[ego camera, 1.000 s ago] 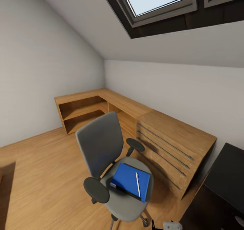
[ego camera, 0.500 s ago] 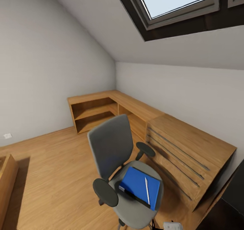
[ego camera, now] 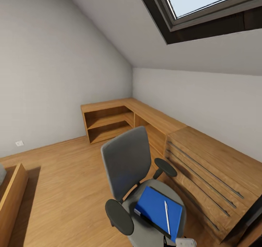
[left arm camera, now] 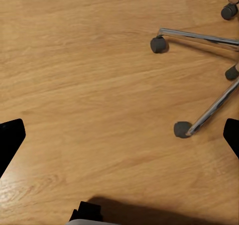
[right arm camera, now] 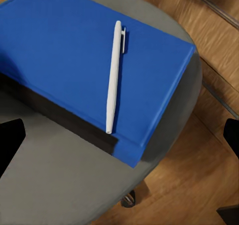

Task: In the bedroom, organize the workspace by keeping the computer under the desk, ensuring the monitor is on the desk, placing the keyboard on the desk next to the monitor, placing the mouse on the desk next to the keyboard, moving the folder from the swivel chair onto the desk next to the mouse, stacking the notebook on top of the folder with the pen on top of the notebook, and positioning the swivel chair next to the desk.

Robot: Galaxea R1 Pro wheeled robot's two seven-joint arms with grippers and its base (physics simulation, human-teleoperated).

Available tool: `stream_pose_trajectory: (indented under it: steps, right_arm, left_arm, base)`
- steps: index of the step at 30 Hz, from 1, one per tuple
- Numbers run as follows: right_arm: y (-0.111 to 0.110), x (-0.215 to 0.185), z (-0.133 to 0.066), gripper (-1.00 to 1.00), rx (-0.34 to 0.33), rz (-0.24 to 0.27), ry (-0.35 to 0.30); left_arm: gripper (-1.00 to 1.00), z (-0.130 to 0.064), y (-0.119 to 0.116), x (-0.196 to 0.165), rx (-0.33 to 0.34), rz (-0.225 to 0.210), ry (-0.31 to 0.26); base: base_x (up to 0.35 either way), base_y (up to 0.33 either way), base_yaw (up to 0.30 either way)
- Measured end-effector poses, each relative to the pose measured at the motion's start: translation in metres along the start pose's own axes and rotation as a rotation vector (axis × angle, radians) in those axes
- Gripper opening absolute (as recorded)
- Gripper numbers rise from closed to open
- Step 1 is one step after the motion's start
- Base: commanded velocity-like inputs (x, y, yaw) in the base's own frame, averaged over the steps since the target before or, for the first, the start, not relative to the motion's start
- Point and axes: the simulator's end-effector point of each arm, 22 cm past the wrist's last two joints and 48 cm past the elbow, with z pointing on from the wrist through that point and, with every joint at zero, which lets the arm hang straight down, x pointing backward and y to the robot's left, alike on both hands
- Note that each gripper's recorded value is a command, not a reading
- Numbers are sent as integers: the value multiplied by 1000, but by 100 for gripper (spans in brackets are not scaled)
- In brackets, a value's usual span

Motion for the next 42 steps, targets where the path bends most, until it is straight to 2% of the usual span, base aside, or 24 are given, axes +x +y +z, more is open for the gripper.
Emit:
stream_pose_trajectory:
  steps: [13, 14, 15, 18, 22, 24, 30, 36, 42]
  right_arm:
    - [-5, -4, 3, 100, 16, 11, -3]
    - [2, -30, 14, 100, 16, 35, -47]
    - [0, -39, 20, 100, 27, 44, -47]
    - [-4, -45, 29, 100, 37, 35, -8]
    - [-7, -57, 48, 100, 31, -13, 106]
    - [-8, -67, 54, 100, 29, -25, 128]
    - [-7, -97, 70, 100, 23, -54, 176]
    - [-5, -102, 73, 100, 19, -58, 194]
    - [-7, -103, 74, 100, 21, -59, 197]
  left_arm:
    - [100, 0, 0, 0, -1, 0, 0]
    - [100, 0, 0, 0, -1, 0, 0]
    - [100, 0, 0, 0, -1, 0, 0]
    - [100, 0, 0, 0, -2, -1, 0]
    - [100, 0, 0, -1, -2, -1, -3]
    - [100, 0, 0, -1, -2, -1, -3]
    - [100, 0, 3, -3, -4, 0, -9]
    - [100, 0, 7, -5, -11, 2, -16]
    - [100, 1, 9, -7, -13, 5, -20]
  base:
    - [2, 0, 2]
    - [0, 0, 0]
    - [0, 0, 0]
    - [0, 0, 0]
    - [0, 0, 0]
    - [0, 0, 0]
    - [109, 0, 0]
    - [293, 0, 0]
    - [94, 0, 0]
